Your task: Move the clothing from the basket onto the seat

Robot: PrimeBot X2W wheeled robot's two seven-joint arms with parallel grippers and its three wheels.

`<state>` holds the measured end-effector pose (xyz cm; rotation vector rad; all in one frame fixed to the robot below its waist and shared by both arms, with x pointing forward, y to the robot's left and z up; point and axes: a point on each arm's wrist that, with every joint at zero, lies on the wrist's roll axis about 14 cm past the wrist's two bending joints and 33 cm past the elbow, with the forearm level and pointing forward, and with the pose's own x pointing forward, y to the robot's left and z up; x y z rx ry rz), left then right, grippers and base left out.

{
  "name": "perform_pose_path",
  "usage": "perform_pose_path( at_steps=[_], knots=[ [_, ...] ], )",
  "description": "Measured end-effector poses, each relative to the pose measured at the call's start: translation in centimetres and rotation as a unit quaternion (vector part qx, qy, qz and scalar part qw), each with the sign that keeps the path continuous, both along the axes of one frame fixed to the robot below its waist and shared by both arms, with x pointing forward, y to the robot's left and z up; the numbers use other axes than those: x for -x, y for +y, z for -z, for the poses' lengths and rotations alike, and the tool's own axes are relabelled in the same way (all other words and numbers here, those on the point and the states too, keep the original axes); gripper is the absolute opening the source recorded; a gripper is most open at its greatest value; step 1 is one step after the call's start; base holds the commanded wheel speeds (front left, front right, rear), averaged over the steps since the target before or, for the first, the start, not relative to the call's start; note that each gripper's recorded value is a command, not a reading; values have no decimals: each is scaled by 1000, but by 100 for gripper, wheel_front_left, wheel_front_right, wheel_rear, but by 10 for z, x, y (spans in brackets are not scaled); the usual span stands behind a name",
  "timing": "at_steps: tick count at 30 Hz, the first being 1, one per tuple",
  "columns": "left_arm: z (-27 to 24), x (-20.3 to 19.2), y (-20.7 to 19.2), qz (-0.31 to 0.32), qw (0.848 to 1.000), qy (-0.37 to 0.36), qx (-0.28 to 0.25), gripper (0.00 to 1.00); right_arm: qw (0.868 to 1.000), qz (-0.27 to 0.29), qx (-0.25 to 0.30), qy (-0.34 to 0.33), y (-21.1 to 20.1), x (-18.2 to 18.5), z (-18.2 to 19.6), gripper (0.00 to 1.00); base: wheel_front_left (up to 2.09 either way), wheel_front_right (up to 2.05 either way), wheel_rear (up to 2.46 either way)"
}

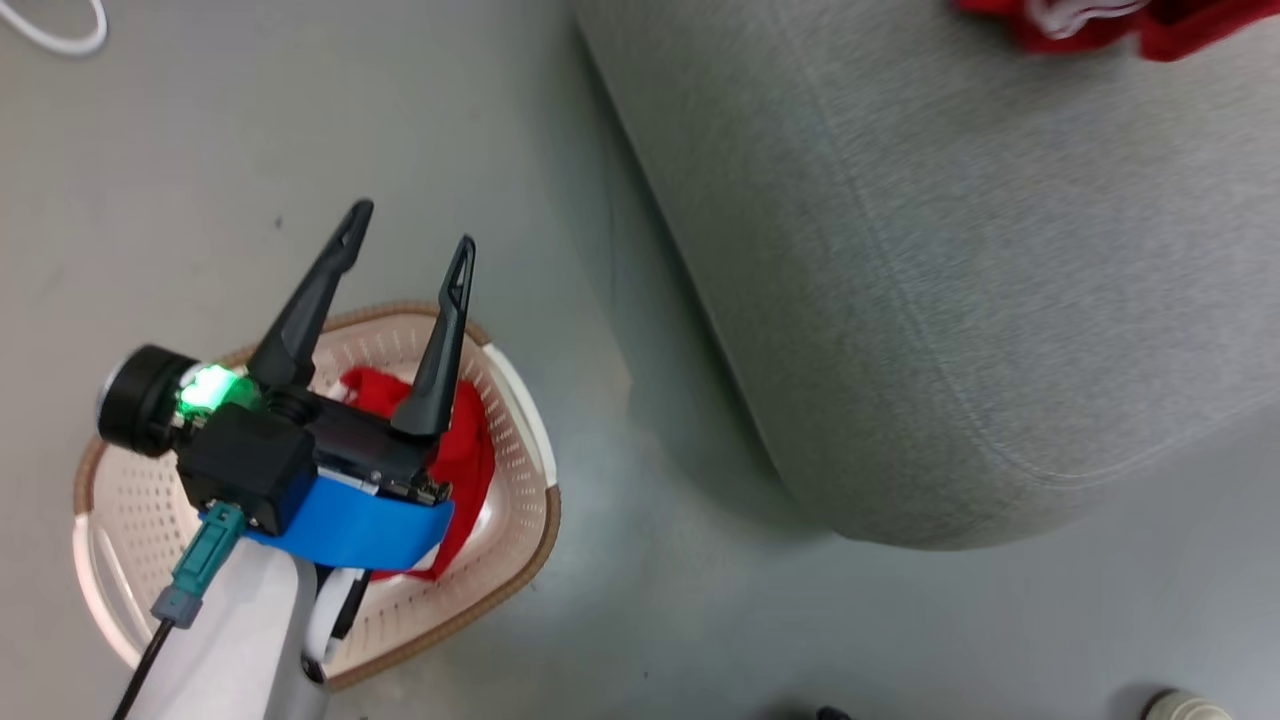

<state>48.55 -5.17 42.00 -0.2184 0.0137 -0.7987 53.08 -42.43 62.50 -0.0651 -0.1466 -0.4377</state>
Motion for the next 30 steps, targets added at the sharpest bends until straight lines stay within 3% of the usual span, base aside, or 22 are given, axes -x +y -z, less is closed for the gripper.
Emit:
perform_pose_path(
  at_steps=[9, 13, 14, 15, 16, 30],
  knots=[
    [37, -12, 17, -10, 1000, 21, -5, 100, 987, 78, -44, 136, -43, -12, 143, 0, 0, 0, 0],
    [44, -12, 28, -21, 999, 28, -16, 100, 978, 89, -60, 181, -42, -4, 184, 0, 0, 0, 0],
    [43, -11, 30, -23, 999, 28, -17, 100, 976, 92, -64, 189, -43, -1, 190, 20, 0, 0, 0],
    [42, -11, 31, -25, 999, 27, -18, 100, 975, 92, -61, 194, -42, 2, 193, 67, 0, 0, 0],
    [40, -11, 32, -26, 999, 25, -18, 100, 974, 91, -61, 196, -41, 3, 193, 100, 0, 0, 0],
    [0, 3, 36, -53, 998, 22, 2, 100, 980, 36, -44, 188, -6, 17, 172, 100, 0, 0, 0]
  ],
)
